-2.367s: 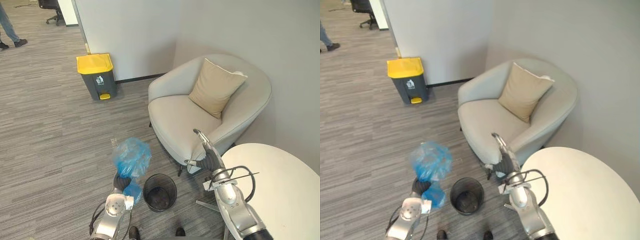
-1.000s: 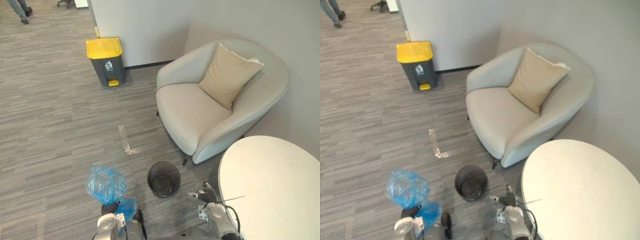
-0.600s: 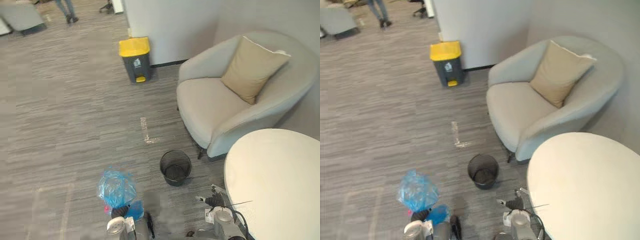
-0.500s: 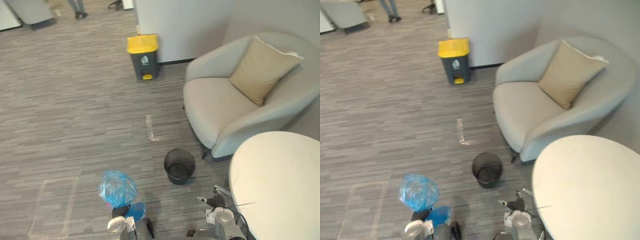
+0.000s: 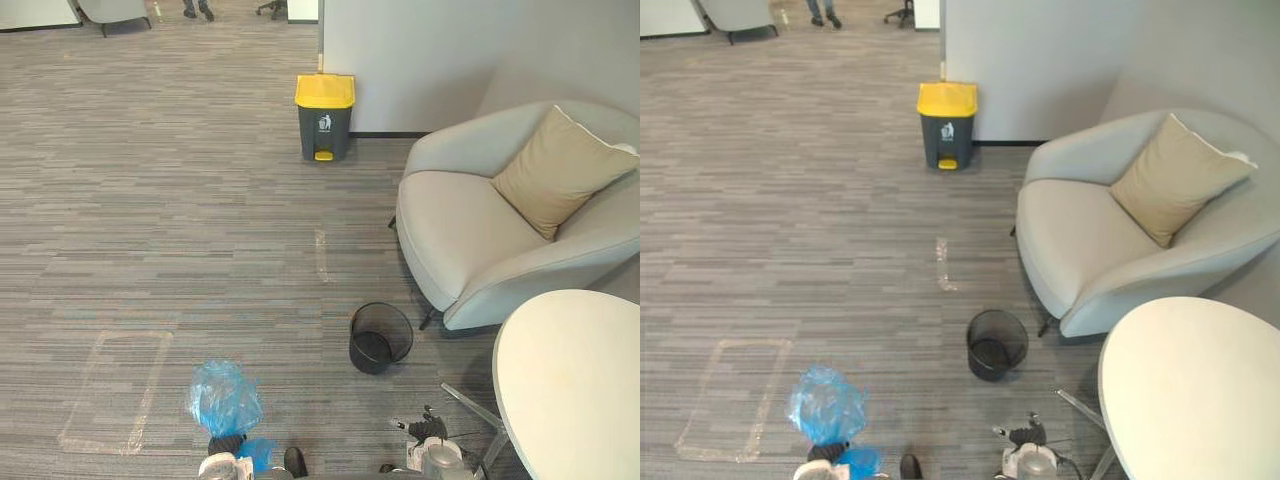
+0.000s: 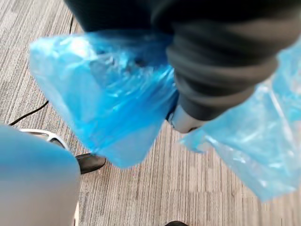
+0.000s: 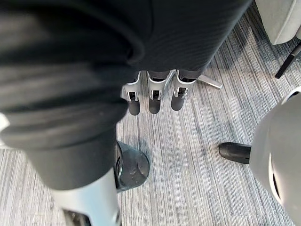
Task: Gather rubbish on tea table into small bin, then transfer packed bag to large trash can.
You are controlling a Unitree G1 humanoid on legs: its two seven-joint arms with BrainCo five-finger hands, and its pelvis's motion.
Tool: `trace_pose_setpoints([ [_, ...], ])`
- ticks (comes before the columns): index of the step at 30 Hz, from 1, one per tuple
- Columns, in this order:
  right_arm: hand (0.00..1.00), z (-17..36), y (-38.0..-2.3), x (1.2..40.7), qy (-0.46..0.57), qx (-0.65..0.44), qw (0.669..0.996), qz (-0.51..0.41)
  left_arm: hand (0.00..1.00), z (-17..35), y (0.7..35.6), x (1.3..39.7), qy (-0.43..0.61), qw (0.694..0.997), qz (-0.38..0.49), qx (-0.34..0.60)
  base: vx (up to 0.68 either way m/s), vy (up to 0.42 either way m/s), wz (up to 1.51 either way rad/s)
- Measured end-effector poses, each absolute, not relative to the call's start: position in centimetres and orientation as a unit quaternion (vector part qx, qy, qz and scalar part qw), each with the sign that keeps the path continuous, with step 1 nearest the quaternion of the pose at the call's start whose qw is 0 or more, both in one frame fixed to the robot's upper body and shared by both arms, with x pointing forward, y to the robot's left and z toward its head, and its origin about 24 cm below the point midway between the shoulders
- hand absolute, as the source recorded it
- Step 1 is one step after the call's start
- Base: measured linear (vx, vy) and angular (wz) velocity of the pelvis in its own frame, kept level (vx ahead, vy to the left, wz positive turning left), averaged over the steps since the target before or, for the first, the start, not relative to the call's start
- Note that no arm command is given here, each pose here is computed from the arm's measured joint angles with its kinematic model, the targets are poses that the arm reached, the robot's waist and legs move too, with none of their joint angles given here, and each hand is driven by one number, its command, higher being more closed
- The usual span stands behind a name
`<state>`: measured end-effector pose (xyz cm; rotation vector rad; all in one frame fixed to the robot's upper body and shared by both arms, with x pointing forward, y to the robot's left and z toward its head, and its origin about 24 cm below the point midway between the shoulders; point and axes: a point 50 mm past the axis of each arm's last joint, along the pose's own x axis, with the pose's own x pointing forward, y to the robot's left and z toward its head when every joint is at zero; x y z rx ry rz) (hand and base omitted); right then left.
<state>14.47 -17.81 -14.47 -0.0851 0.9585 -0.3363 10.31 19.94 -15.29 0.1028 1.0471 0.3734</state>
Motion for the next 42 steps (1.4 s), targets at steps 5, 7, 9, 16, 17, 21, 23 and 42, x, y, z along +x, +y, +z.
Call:
trace_pose_setpoints([
  [5,0.00,-14.4,-18.8,14.4,0.456,-0.060,0.872,-0.167,1.00,-15.3,19.6,10.5,0.495,0.850,0.178,0.043,0.12,0.062,0.44],
  [7,0.00,-14.4,-18.6,14.2,0.455,-0.056,0.873,-0.167,1.00,-15.2,19.4,10.9,0.488,0.853,0.182,0.036,0.22,0.057,0.72],
  [9,0.00,-14.6,-17.6,13.9,0.461,-0.044,0.872,-0.161,1.00,-15.1,19.7,10.8,0.487,0.851,0.191,0.031,0.26,0.002,0.79],
  [16,0.00,-14.4,-17.6,14.1,0.454,-0.029,0.873,-0.174,1.00,-14.9,19.4,11.8,0.477,0.857,0.196,0.017,0.37,-0.050,0.74],
  [17,0.00,-14.6,-17.6,13.5,0.460,-0.026,0.869,-0.178,1.00,-14.8,19.3,12.0,0.475,0.857,0.198,0.015,0.52,-0.112,0.78],
  [21,0.00,-14.3,-17.8,14.0,0.452,-0.023,0.872,-0.184,1.00,-15.0,17.5,12.2,0.476,0.857,0.197,-0.019,0.49,-0.091,0.39],
  [23,0.00,-14.2,-16.9,14.6,0.448,-0.020,0.877,-0.172,1.00,-14.6,17.5,13.0,0.462,0.865,0.196,-0.021,0.41,-0.045,0.00],
  [42,0.00,-14.2,-17.1,14.3,0.453,-0.023,0.873,-0.180,1.00,-14.5,17.3,13.9,0.463,0.867,0.184,-0.012,0.25,0.185,-0.48],
])
